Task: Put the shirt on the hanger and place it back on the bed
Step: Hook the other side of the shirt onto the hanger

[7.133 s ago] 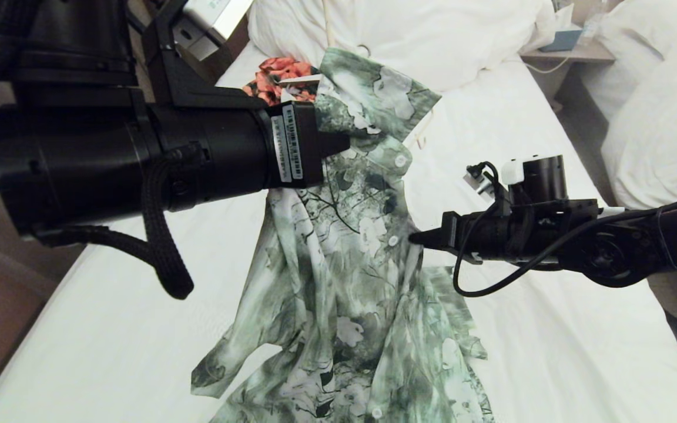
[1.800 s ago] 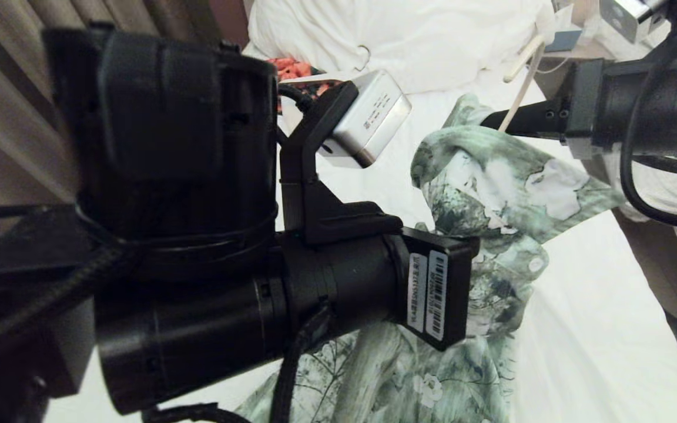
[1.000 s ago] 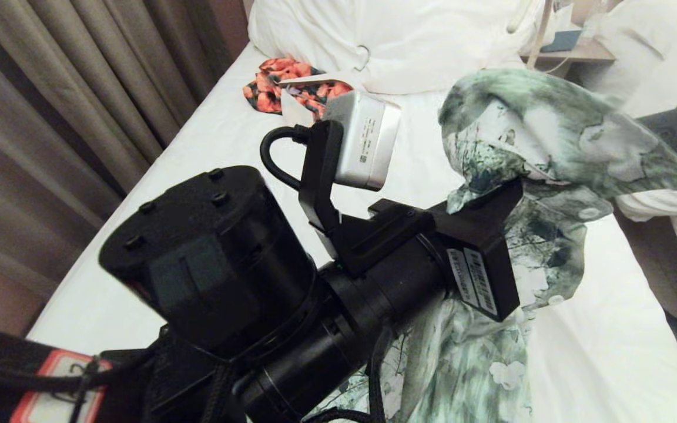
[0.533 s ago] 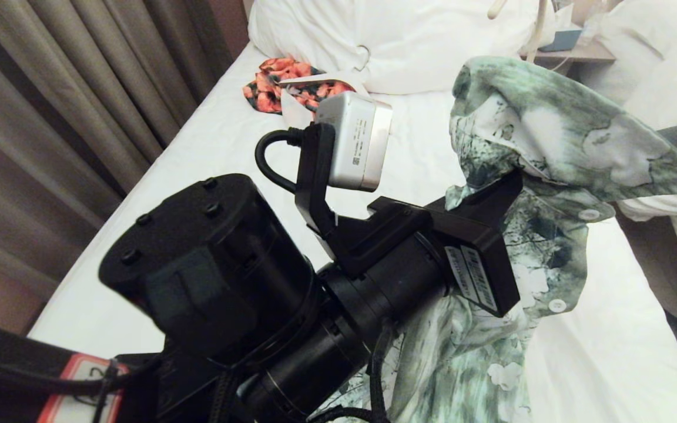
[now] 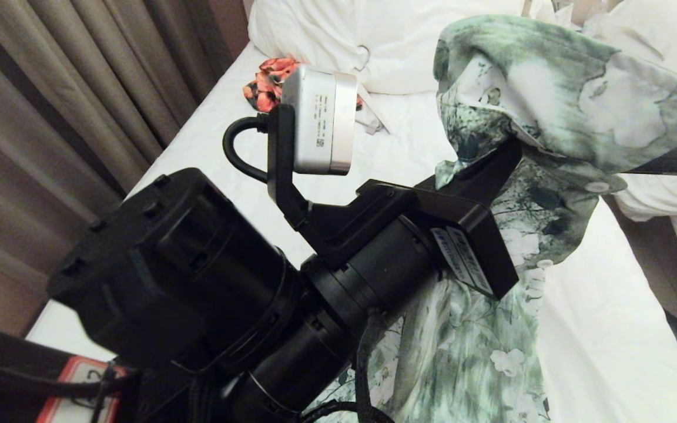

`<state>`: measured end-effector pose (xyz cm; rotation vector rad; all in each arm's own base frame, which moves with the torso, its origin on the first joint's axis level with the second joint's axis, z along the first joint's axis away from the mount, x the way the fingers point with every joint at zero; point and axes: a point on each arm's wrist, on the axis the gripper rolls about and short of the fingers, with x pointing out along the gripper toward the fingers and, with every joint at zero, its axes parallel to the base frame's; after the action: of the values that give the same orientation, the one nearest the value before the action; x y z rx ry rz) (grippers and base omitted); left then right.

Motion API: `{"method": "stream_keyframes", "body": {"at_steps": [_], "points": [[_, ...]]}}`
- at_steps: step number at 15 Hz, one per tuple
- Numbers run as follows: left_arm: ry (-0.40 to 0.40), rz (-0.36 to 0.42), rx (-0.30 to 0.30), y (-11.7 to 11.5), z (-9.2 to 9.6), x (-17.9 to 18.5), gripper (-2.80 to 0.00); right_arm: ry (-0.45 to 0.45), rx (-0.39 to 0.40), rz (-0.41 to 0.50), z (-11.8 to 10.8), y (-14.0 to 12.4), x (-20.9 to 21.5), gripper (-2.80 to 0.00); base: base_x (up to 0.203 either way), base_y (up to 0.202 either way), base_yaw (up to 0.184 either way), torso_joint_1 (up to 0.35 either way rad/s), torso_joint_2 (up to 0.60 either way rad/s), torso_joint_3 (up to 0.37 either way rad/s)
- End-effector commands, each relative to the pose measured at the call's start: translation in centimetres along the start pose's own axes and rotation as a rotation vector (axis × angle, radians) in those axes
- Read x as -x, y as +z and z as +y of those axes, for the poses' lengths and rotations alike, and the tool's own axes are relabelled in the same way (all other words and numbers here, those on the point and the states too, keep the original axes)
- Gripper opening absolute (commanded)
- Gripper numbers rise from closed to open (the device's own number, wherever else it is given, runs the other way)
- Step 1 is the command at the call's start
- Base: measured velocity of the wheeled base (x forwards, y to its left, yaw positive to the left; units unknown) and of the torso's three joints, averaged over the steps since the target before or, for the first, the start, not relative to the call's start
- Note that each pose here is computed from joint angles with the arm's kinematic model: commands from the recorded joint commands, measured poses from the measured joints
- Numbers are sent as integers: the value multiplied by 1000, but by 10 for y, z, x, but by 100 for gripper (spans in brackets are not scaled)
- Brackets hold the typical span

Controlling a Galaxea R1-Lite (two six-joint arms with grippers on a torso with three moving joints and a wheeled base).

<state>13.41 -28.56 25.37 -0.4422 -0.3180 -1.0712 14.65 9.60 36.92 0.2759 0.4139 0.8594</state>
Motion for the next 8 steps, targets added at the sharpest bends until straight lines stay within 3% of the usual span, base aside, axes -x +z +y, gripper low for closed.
{"method": "stream_keyframes", "body": {"at_steps": [1,4,8], "points": [[-11,-10,3,1,0,1,-280,2,-2,2,0,0,-1,0,0,0,0,0,0,0],[-12,-16,2,1,0,1,-280,-3,-1,-2,1,0,2,0,0,0,0,0,0,0],[-11,2,3,-5,1,0,-280,-38,23,-91,13,15,24,0,0,0,0,0,0,0]]}}
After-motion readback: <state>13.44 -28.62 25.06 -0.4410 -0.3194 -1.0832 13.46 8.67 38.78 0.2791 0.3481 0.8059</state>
